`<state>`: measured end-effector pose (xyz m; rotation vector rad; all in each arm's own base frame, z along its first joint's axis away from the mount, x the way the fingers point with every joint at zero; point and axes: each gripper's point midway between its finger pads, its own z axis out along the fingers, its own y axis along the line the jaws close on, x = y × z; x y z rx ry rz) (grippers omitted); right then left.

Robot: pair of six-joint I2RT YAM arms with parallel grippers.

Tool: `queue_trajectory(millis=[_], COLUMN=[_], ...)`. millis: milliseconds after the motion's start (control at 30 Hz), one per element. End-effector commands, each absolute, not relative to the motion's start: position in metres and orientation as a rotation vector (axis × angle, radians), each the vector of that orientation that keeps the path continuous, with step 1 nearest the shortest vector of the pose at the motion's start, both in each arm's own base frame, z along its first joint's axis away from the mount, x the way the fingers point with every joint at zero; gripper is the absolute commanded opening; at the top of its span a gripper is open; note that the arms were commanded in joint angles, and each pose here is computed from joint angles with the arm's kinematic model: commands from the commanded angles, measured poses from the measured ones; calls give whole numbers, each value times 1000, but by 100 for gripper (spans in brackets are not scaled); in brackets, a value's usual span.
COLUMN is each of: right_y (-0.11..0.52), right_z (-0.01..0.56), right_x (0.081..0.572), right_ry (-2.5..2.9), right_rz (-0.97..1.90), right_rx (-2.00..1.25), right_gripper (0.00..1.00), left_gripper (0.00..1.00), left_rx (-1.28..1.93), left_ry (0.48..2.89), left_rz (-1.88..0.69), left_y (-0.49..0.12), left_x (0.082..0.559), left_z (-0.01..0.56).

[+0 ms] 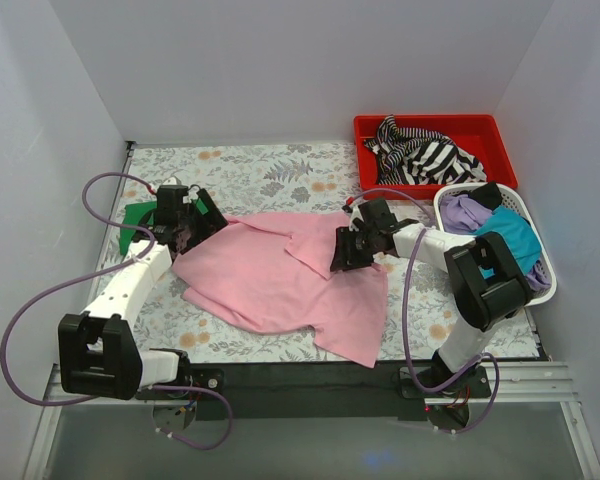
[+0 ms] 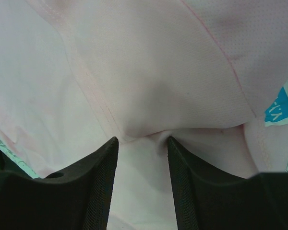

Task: Fold and stack the t-shirts
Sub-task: Flatten the tshirt out

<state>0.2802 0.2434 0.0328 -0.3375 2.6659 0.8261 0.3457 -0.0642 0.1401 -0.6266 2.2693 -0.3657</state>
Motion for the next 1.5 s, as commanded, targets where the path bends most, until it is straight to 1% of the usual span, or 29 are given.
queue_trajectory(millis=[0, 100, 167, 267, 767, 833, 900, 933, 967, 1000, 1067, 1100, 1133, 1200, 1467], right_y=[247, 248, 248, 252, 262, 261, 262, 261, 261, 261, 261, 260, 261, 260, 263], right_z=[41, 47, 57, 56, 23, 20, 19, 19, 19, 21, 23, 26, 29, 39, 95], right_x=[281, 282, 283, 280, 266, 266, 266, 267, 268, 268, 269, 269, 269, 273, 293], right_ry=[2646, 2627, 2598, 2616, 2690, 2698, 2698, 2698, 2697, 2686, 2679, 2675, 2667, 2634, 2479], right_rz=[829, 785, 784, 809, 826, 818, 814, 812, 806, 806, 801, 798, 799, 788, 764], right_rx=[-344, -357, -351, -357, -358, -357, -364, -361, -362, -366, -371, -379, -381, -388, -420], right_gripper=[52, 51, 53, 53, 50, 47, 40, 38, 32, 22, 17, 7, 4, 1, 1], left_gripper=[90, 90, 90, 90, 91, 91, 91, 91, 91, 91, 91, 91, 91, 91, 91], left_rx=[-615, -619, -620, -620, -621, -621, -615, -615, -616, -616, -616, -618, -621, -621, -613], left_ry=[2273, 2275, 2280, 2280, 2289, 2289, 2290, 2290, 2287, 2285, 2287, 2286, 2290, 2292, 2281], left_rz=[-377, -379, -377, -377, -373, -373, -371, -371, -373, -373, -373, -374, -373, -372, -374], left_y=[-66, -66, -66, -66, -66, -66, -66, -66, -66, -66, -66, -66, -66, -66, -66], left_x=[345, 345, 344, 345, 344, 343, 343, 343, 343, 343, 343, 343, 342, 342, 346], left_z=[137, 135, 133, 132, 128, 128, 128, 128, 129, 129, 129, 129, 127, 126, 128])
